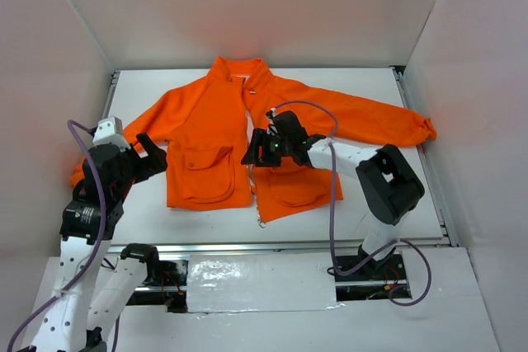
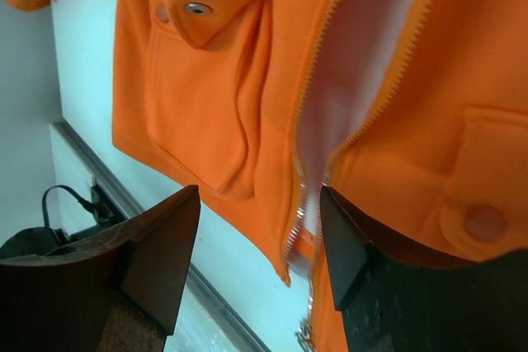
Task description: Zip up the jacket
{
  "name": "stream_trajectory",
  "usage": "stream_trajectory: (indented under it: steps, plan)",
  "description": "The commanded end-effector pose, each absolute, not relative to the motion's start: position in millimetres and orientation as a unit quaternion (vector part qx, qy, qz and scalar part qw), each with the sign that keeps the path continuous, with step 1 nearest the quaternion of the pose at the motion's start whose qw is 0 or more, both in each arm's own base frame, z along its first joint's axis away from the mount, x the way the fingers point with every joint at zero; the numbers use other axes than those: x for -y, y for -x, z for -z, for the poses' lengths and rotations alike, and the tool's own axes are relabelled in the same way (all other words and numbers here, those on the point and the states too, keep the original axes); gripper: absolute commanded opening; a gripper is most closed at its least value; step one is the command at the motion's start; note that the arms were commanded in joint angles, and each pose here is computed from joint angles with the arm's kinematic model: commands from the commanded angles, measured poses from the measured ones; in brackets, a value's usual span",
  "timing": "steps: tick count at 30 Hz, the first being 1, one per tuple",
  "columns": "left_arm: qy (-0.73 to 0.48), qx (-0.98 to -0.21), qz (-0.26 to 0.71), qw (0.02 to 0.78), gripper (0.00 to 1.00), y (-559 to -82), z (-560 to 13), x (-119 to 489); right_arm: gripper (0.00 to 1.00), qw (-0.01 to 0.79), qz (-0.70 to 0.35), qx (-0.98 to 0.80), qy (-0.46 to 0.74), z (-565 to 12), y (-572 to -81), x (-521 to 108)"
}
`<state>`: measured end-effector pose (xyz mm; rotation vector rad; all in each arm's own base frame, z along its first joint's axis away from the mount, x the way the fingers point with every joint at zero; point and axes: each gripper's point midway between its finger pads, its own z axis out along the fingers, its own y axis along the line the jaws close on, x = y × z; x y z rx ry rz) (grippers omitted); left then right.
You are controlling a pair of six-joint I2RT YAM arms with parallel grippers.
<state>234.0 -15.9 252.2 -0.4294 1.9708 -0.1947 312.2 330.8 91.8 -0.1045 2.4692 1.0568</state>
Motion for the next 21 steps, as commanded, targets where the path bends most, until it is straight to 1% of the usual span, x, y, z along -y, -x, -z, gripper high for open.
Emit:
stream_trajectory:
  steps: [1, 5, 8, 12, 14, 16, 20, 21]
  plan:
    - [0.158, -0.817, 0.092, 0.546, 0.99, -241, -261, 21, 0.67, 0.257, -0.428, -0.865, 0.056, -119, -331, -359]
    - [0.157, -0.819, 0.094, 0.545, 0.99, -242, -260, 22, 0.66, 0.248, -0.42, -0.871, 0.054, -105, -339, -368]
    - [0.154, -0.819, 0.096, 0.544, 0.99, -242, -260, 22, 0.63, 0.242, -0.412, -0.877, 0.052, -94, -343, -371]
    - [0.149, -0.821, 0.1, 0.542, 1.0, -243, -259, 25, 0.62, 0.236, -0.408, -0.88, 0.051, -84, -341, -373]
    - [0.147, -0.823, 0.101, 0.54, 0.99, -244, -258, 26, 0.6, 0.235, -0.405, -0.882, 0.052, -81, -338, -373]
    - [0.144, -0.823, 0.102, 0.539, 1.0, -245, -258, 26, 0.54, 0.227, -0.41, -0.882, 0.055, -77, -331, -374]
    - [0.143, -0.824, 0.104, 0.538, 0.99, -245, -257, 27, 0.46, 0.213, -0.429, -0.876, 0.057, -75, -318, -377]
    - [0.143, -0.824, 0.104, 0.538, 0.99, -245, -257, 27, 0.46, 0.212, -0.432, -0.875, 0.057, -75, -316, -377]
